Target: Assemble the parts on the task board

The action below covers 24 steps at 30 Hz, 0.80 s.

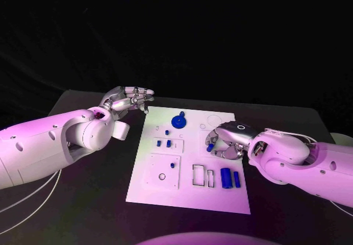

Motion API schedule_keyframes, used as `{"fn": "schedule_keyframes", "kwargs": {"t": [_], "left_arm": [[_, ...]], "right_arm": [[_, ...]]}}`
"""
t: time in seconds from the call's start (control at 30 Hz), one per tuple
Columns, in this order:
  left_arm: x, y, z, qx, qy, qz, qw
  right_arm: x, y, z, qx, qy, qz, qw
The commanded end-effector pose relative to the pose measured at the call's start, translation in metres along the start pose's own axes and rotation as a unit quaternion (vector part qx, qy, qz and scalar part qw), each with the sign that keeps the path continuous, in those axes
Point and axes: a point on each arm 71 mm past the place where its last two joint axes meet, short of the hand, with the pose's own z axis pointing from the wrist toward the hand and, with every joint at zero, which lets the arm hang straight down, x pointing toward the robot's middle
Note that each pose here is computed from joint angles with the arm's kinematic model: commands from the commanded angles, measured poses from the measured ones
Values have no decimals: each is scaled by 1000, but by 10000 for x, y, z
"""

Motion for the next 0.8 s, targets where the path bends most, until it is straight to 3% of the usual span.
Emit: {"fn": "schedule_keyframes", "kwargs": {"t": [0.03, 0.57, 0.8], "left_arm": [[19, -8, 3, 1, 9, -5, 1000], [22, -4, 3, -2, 12, -6, 1000], [11, -1, 4, -3, 11, -6, 1000]], "right_arm": [[17, 24, 8, -10, 5, 0, 1000], [-35, 24, 49, 8, -46, 5, 999], [-92, 93, -10, 2, -64, 17, 998]]}}
